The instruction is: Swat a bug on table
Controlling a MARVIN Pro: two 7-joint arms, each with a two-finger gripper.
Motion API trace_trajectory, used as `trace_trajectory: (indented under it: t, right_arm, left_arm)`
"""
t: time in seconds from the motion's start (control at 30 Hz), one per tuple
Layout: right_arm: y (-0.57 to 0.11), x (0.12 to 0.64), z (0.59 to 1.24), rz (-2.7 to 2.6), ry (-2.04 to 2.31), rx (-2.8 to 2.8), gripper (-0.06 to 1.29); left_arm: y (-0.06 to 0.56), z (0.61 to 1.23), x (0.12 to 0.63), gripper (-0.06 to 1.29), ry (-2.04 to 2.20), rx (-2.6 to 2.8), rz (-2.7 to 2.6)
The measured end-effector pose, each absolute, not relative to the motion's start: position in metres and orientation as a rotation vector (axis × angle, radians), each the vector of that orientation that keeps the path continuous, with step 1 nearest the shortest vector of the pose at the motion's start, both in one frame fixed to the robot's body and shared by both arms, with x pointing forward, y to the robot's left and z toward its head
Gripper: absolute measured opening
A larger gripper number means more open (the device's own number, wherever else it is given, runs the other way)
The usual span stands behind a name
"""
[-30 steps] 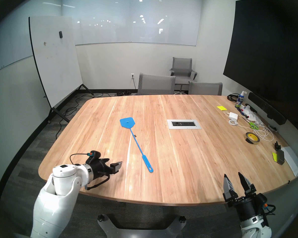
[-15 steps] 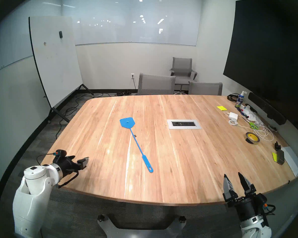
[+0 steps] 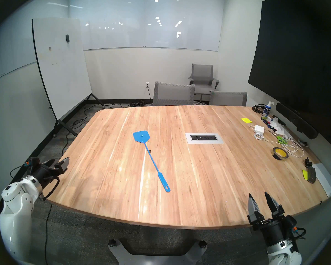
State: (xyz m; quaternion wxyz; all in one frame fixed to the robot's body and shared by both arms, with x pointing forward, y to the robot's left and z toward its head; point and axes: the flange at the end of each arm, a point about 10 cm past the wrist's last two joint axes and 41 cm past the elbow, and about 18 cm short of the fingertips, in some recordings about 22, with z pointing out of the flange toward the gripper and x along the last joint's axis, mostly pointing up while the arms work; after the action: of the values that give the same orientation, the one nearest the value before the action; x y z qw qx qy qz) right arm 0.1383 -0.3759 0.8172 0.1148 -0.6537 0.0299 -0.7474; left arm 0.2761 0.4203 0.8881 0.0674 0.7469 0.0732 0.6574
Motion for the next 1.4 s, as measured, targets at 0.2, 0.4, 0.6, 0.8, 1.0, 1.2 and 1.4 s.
trace_trajectory:
  t: [0.2, 0.4, 0.6, 0.8, 1.0, 1.2, 1.4]
  right_arm:
    - [-0.376, 0.138, 0.818, -2.191, 0.087, -1.915, 1.24]
    - [-0.376, 0.138, 0.818, -2.192, 0.087, -1.915, 1.24]
    - [-0.376, 0.139, 0.819, -2.190, 0.086, -1.912, 1.24]
    - [-0.369, 0.153, 0.826, -2.204, 0.064, -1.882, 1.24]
    - [-0.356, 0.172, 0.827, -2.197, 0.012, -1.885, 1.24]
    - [-0.338, 0.190, 0.822, -2.156, -0.066, -1.914, 1.24]
    - [-0.336, 0.202, 0.824, -2.155, -0.102, -1.932, 1.24]
  left_arm:
    - [0.429, 0.894, 0.260, 1.24, 0.200, 2.175, 2.074]
    - [0.429, 0.891, 0.249, 1.25, 0.179, 2.116, 2.118]
    - [0.429, 0.888, 0.246, 1.25, 0.177, 2.103, 2.124]
    - [0.429, 0.887, 0.244, 1.25, 0.179, 2.095, 2.126]
    - [0.429, 0.886, 0.244, 1.25, 0.178, 2.091, 2.127]
    - [0.429, 0.887, 0.244, 1.25, 0.174, 2.086, 2.132]
    - [0.429, 0.888, 0.245, 1.25, 0.171, 2.081, 2.135]
